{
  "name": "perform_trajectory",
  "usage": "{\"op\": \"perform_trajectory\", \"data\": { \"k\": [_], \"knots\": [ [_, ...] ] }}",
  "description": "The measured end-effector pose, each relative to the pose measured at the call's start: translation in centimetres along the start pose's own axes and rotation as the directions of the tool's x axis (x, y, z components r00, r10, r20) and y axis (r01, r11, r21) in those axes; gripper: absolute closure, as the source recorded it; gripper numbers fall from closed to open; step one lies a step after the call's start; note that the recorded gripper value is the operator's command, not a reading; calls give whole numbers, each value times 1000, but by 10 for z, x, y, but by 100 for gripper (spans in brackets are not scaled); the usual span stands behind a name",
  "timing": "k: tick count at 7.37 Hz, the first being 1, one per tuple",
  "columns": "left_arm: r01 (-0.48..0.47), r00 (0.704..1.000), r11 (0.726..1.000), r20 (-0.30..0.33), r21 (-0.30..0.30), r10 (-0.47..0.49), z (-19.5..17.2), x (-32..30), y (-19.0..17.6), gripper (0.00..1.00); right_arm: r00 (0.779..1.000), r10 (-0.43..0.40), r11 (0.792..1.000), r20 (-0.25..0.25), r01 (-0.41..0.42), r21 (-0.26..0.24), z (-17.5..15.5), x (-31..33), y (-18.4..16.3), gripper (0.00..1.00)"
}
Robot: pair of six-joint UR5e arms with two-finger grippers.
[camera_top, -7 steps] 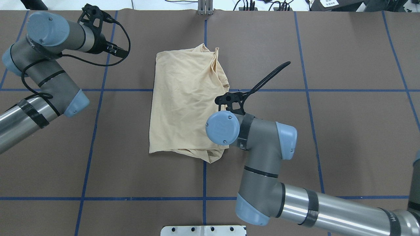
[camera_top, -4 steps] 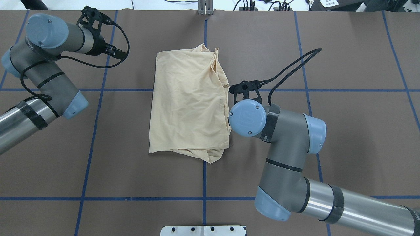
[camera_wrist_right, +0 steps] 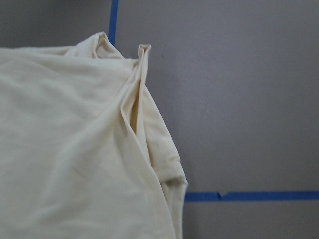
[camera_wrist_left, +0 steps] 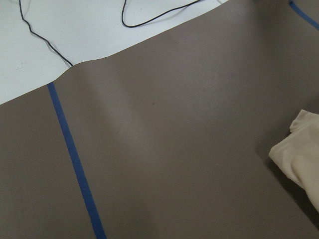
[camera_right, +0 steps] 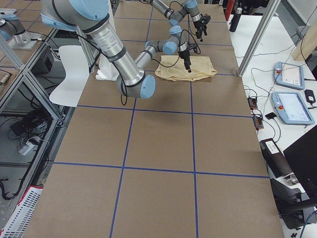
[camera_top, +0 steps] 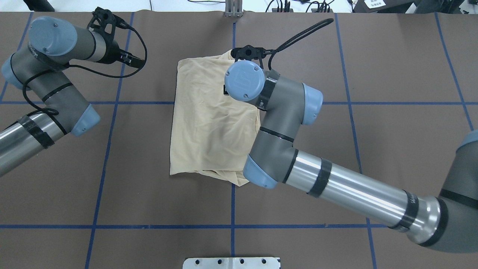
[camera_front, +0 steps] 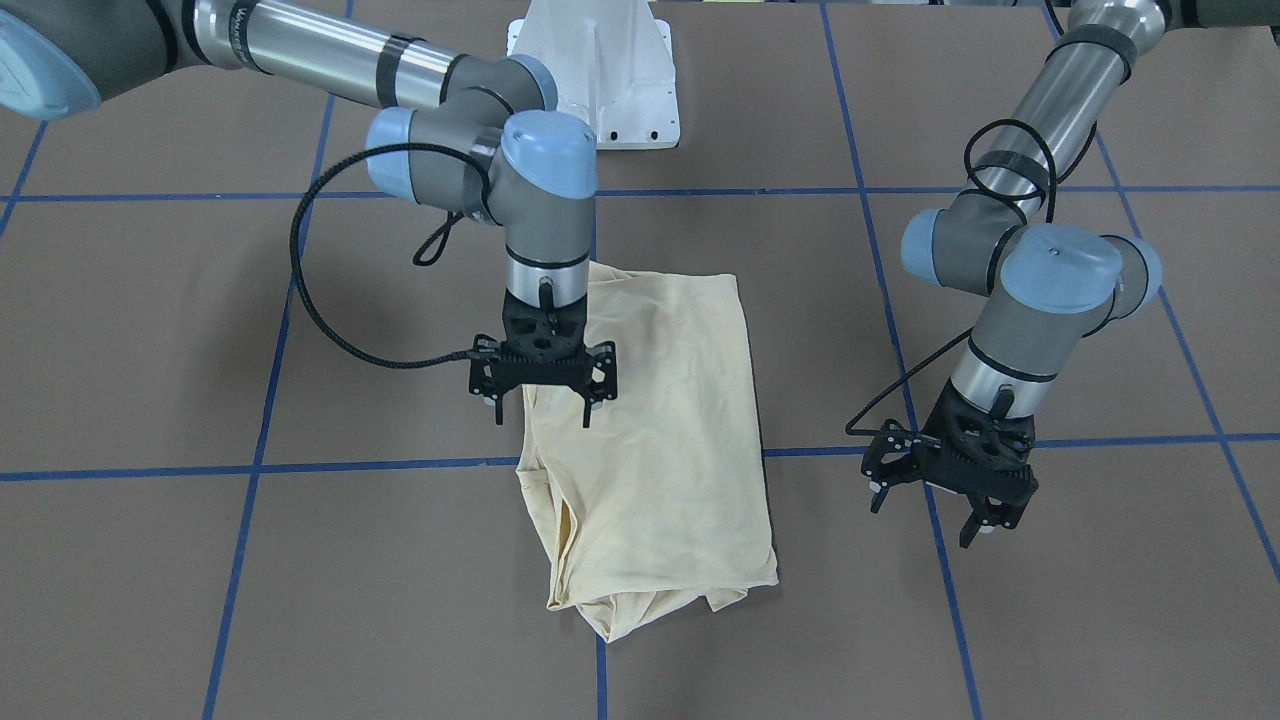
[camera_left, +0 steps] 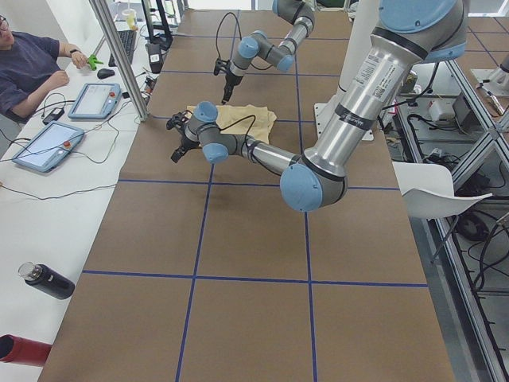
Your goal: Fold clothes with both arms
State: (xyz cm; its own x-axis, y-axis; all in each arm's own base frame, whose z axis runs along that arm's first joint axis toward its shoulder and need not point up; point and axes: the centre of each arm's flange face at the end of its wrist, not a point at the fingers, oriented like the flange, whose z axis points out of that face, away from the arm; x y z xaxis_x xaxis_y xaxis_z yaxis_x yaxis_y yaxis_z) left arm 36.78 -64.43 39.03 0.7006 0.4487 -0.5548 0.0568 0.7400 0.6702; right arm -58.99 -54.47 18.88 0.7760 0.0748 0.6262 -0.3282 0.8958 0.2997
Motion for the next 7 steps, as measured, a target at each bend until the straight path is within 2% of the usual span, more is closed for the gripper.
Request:
{"op": "perform_trajectory", "data": {
  "k": [2, 5, 7],
  "knots": [
    [0, 1000, 1000, 0, 0, 0, 0, 0, 0, 0, 999, 10, 1000, -47, -10, -6, 36, -10, -25, 0],
    [-1, 1000, 1000, -1, 1, 1, 0, 0, 0, 0, 991, -26, 999, -128, 22, -32, 77, 10, -32, 0],
    [-1, 1000, 1000, -1, 1, 1, 0, 0, 0, 0, 983, -60, 997, -172, 53, -49, 89, 27, -43, 0]
  ]
}}
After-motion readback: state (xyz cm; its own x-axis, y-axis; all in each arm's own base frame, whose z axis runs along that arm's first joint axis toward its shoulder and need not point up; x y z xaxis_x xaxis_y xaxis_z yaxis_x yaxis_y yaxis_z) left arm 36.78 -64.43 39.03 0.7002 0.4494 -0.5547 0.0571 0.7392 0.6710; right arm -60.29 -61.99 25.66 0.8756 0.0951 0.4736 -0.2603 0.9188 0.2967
